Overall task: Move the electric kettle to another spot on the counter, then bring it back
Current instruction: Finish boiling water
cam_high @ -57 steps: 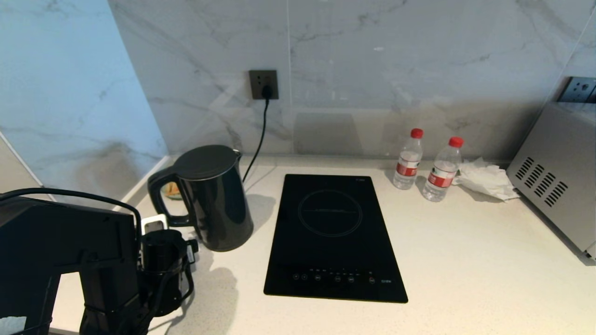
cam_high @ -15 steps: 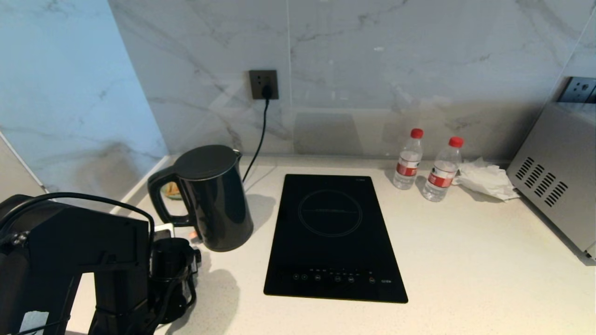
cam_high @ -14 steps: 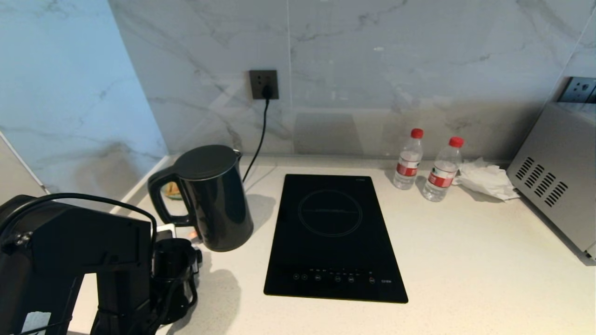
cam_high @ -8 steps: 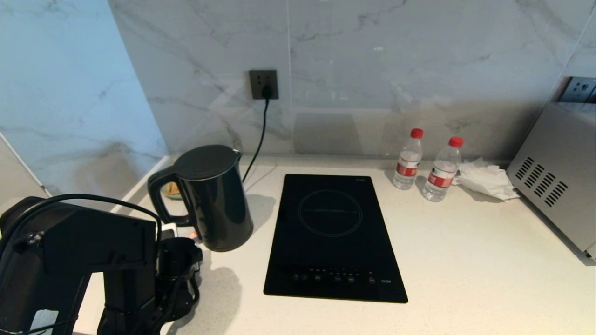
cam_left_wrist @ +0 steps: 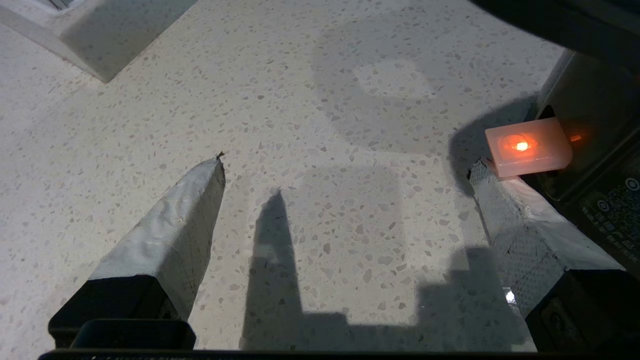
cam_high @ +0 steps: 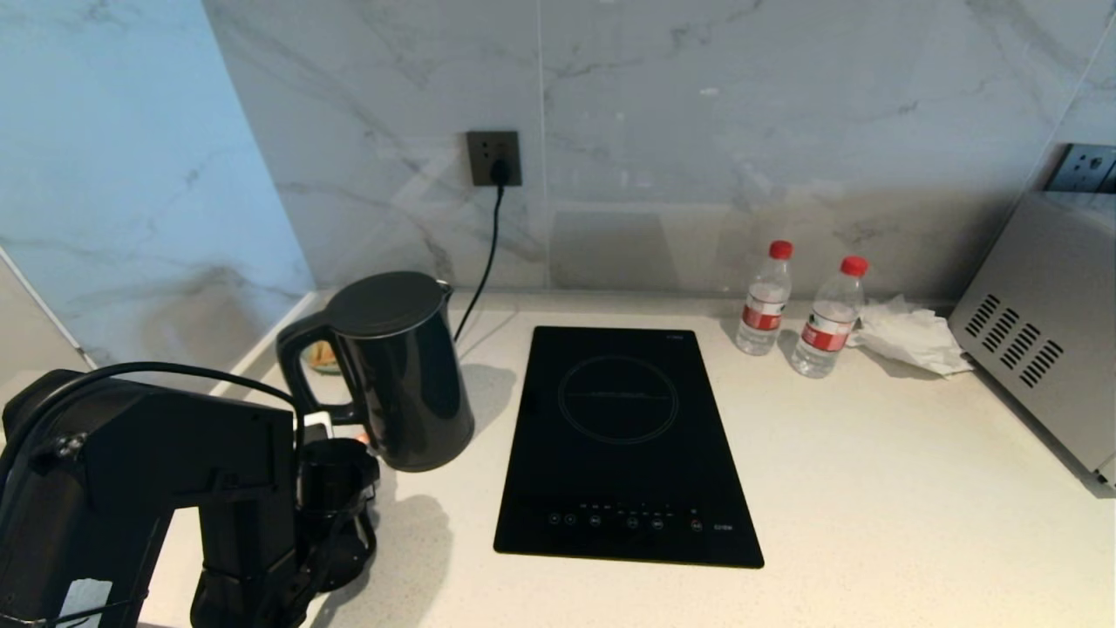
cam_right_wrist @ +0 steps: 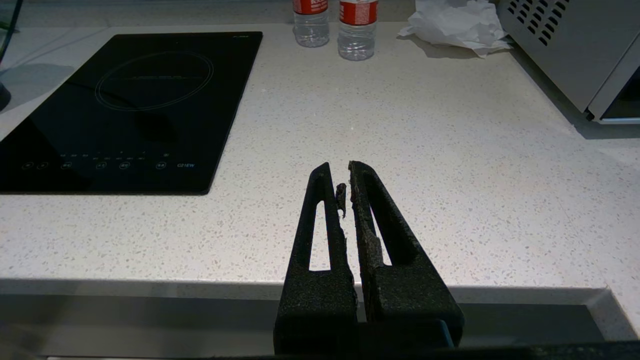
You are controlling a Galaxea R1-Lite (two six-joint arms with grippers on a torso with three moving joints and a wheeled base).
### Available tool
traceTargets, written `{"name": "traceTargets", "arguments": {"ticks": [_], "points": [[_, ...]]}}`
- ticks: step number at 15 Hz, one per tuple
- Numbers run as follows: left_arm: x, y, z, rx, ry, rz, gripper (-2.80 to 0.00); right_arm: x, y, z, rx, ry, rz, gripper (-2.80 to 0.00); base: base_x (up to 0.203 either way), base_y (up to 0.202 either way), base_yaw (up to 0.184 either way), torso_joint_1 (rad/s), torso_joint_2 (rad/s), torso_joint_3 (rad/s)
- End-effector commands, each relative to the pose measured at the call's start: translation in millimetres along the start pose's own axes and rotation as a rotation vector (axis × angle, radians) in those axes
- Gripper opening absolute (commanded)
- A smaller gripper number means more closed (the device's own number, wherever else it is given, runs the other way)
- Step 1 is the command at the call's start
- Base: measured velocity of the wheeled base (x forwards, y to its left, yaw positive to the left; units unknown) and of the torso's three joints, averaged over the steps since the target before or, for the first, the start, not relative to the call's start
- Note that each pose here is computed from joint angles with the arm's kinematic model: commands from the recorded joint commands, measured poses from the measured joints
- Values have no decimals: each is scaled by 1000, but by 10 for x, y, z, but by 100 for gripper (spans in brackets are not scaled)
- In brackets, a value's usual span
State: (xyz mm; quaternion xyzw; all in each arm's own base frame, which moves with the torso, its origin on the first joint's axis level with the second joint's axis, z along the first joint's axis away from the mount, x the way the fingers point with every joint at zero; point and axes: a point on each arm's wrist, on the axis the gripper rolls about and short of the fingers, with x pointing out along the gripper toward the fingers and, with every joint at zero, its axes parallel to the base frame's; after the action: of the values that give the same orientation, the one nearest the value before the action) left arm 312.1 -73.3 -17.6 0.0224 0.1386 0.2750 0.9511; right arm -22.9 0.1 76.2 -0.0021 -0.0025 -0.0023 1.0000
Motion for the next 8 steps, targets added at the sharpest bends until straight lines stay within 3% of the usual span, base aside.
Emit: {"name": "traceTargets", "arguments": {"ticks": [1,8], "points": [[13,-10,32,-17,-15,6,0,0,0,2,0,-1,0,-280,0,0,0,0,0,0],[52,37,81,-33,-24,31,0,0,0,2,0,-1,0,-280,0,0,0,0,0,0]]}}
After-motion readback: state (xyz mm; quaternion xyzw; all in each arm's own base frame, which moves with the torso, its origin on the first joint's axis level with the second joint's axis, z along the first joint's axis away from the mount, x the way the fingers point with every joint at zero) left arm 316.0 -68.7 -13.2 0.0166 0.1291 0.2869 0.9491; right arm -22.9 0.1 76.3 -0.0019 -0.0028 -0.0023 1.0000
